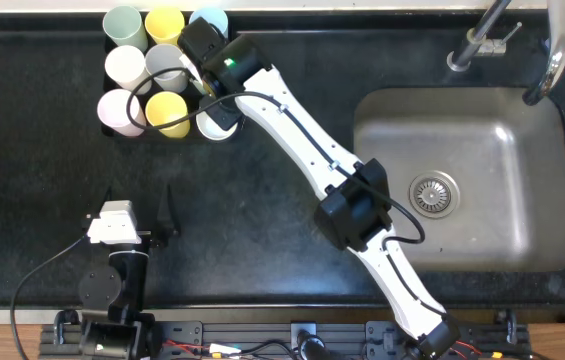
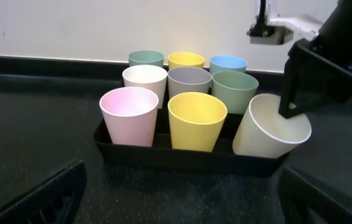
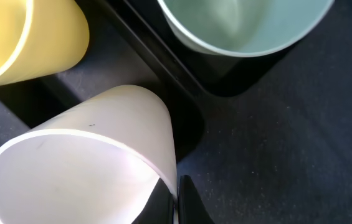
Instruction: Store Cups
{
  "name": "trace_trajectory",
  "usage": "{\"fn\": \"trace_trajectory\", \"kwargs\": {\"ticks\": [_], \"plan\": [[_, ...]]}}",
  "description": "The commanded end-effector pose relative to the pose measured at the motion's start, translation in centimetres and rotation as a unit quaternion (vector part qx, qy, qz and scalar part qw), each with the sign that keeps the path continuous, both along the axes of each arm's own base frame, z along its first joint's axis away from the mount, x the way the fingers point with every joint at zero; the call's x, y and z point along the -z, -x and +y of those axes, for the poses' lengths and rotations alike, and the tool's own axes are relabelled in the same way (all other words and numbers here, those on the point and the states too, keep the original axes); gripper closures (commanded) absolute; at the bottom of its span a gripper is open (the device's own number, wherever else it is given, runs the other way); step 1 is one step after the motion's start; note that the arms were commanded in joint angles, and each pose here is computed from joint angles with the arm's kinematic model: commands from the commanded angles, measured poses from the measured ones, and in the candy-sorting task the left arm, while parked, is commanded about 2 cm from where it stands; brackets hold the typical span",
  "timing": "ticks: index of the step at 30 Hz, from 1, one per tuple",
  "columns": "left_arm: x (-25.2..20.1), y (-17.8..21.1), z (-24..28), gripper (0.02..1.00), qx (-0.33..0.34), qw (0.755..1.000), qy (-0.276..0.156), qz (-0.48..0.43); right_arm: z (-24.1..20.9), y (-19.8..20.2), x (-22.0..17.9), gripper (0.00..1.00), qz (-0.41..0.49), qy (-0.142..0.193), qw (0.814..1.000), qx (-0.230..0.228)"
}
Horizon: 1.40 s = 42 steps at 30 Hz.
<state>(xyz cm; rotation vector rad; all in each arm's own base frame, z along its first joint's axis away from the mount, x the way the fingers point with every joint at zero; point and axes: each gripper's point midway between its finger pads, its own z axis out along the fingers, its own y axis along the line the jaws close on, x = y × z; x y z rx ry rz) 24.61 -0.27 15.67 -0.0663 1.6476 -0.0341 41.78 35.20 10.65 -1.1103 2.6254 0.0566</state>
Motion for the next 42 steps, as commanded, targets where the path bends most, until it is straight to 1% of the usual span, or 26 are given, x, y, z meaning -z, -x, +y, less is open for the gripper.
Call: {"fn": "trace_trajectory", "kwargs": {"ticks": [1, 4, 5, 6, 9, 10, 11, 17, 21, 26, 31, 34, 36, 38, 40, 42], "plan": [[-0.1, 0.0, 0.2, 0.020, -0.004, 1.000, -0.011, -0.004, 0.0, -0.2, 0.3, 0.956, 0.002, 0.000, 1.000, -0.004], [-0.1, 0.0, 0.2, 0.020, -0.004, 1.000, -0.011, -0.004, 0.1, -0.3, 0.3, 0.956, 0.001, -0.001, 1.000, -0.004], [-0.1, 0.0, 0.2, 0.018, -0.004, 1.000, -0.011, -0.004, 0.1, -0.3, 0.3, 0.906, 0.000, -0.002, 1.000, -0.004], [-0.1, 0.0, 0.2, 0.020, -0.004, 1.000, -0.011, -0.004, 0.2, -0.4, 0.3, 0.774, -0.002, -0.003, 1.000, -0.004], [-0.1, 0.0, 0.2, 0.020, -0.004, 1.000, -0.011, -0.004, 0.3, -0.6, 0.2, 0.196, -0.006, -0.006, 1.000, -0.004], [-0.1, 0.0, 0.2, 0.020, -0.004, 1.000, -0.011, -0.004, 0.4, -0.6, 0.2, 0.042, -0.006, -0.007, 1.000, -0.004], [-0.1, 0.0, 0.2, 0.023, -0.004, 1.000, -0.011, -0.004, 0.4, -0.6, 0.2, 0.005, -0.007, -0.007, 1.000, -0.004], [-0.1, 0.0, 0.2, 0.020, -0.004, 1.000, -0.011, -0.004, 0.3, -1.4, -0.2, 0.003, -0.024, -0.009, 1.000, 0.001], [-0.1, 0.0, 0.2, 0.020, -0.004, 1.000, -0.011, -0.004, -0.7, -3.0, -1.9, 0.005, -0.059, -0.009, 0.998, 0.034], [-0.1, 0.0, 0.2, 0.020, -0.004, 1.000, -0.011, -0.004, -2.2, -5.4, -6.1, 0.003, -0.109, -0.037, 0.991, 0.073], [-0.1, 0.0, 0.2, 0.018, -0.004, 1.000, -0.011, -0.004, -4.4, -7.0, -12.4, 0.003, -0.162, -0.081, 0.978, 0.099], [-0.1, 0.0, 0.2, 0.020, -0.004, 1.000, -0.011, -0.004, -6.8, -7.4, -17.3, 0.005, -0.198, -0.115, 0.965, 0.132], [-0.1, 0.0, 0.2, 0.020, -0.004, 1.000, -0.011, -0.004, -9.8, -7.2, -21.2, 0.005, -0.219, -0.140, 0.950, 0.171], [-0.1, 0.0, 0.2, 0.020, -0.004, 1.000, -0.011, -0.004, -13.3, -6.6, -24.1, 0.005, -0.229, -0.157, 0.937, 0.213], [-0.1, 0.0, 0.2, 0.020, -0.004, 1.000, -0.011, -0.004, -17.4, -5.5, -26.0, 0.003, -0.223, -0.165, 0.927, 0.254], [-0.1, 0.0, 0.2, 0.018, -0.004, 1.000, -0.011, -0.004, -21.6, -4.2, -27.1, 0.005, -0.217, -0.156, 0.919, 0.290]]}}
